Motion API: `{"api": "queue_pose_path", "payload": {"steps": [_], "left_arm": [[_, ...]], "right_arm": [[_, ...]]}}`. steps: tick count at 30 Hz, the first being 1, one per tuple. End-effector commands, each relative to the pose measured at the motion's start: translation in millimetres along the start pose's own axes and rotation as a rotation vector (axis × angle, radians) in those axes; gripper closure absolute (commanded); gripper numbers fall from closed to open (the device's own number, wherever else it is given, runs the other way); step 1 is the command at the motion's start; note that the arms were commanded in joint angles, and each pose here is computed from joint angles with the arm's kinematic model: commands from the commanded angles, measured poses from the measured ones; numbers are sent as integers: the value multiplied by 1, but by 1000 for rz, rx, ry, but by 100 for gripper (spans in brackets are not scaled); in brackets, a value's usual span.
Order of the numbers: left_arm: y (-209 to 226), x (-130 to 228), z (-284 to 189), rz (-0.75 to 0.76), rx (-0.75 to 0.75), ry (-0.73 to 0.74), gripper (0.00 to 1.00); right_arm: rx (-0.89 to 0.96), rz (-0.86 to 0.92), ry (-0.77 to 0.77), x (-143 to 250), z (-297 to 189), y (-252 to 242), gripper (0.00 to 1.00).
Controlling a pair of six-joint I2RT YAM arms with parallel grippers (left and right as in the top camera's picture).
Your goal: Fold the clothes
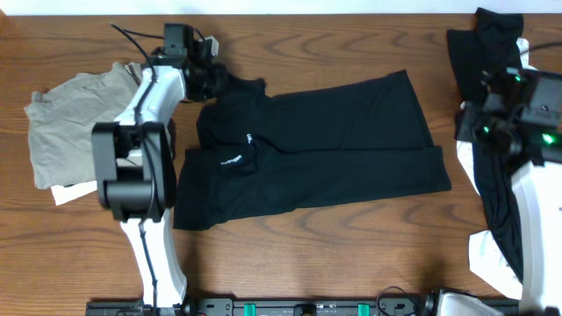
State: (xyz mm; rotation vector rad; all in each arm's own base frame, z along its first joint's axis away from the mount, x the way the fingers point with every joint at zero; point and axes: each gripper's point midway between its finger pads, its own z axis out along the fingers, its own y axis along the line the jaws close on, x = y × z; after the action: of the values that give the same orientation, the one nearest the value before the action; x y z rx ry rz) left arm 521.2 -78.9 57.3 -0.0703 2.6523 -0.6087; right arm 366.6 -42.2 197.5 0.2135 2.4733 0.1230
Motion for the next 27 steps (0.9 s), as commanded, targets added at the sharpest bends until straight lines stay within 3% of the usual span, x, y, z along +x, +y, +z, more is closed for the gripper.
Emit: {"api": "queue_pose_path", "payload": {"steps": [1, 4, 6, 15, 27], "left_arm": [[-22, -17, -45, 7, 10, -64, 94], [-24, -6, -54, -45, 4, -21, 94], [-24, 3, -55, -58, -3, 12, 94], [-38, 22, -49, -52, -2, 84, 94], [-56, 30, -43, -15, 9, 104, 94]], "right_arm": [[-178, -51, 38, 1, 34, 33, 60], [-246, -77, 20, -8, 74, 45, 34], [-250, -83, 6, -12, 99, 44, 27], [-268, -102, -54, -13, 190, 41, 12], [-287, -130, -134, -14, 249, 55, 8]]}}
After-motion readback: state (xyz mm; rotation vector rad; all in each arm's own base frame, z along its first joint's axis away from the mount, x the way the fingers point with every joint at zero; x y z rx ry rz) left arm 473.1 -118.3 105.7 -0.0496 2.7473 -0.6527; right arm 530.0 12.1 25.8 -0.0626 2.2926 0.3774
